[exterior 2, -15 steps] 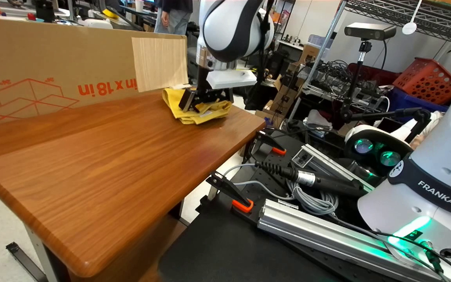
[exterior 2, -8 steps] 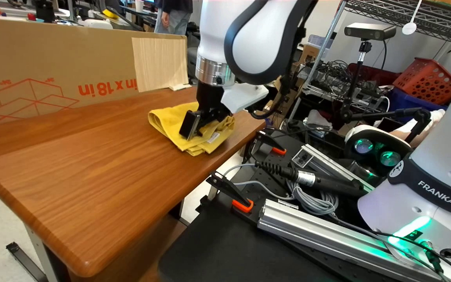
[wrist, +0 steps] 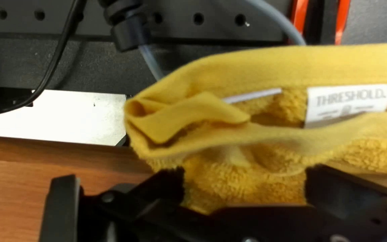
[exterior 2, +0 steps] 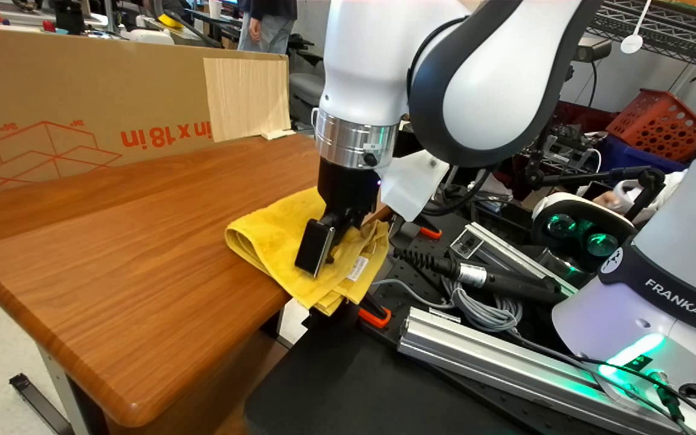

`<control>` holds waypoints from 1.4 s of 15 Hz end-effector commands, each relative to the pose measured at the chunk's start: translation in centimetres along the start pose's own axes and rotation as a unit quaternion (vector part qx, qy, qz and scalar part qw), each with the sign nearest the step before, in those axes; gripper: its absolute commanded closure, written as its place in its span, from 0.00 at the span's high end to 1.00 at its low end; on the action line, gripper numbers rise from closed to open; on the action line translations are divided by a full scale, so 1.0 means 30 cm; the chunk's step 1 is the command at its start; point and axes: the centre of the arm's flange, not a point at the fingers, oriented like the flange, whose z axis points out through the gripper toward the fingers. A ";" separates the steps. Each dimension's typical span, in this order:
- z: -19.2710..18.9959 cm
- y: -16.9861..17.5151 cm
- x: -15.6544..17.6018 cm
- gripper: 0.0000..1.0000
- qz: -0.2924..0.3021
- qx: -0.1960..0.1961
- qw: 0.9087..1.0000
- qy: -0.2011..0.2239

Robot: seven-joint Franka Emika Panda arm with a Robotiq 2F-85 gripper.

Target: Clean the table using the yellow towel

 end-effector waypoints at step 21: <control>-0.084 0.083 0.356 1.00 0.137 0.048 0.986 0.076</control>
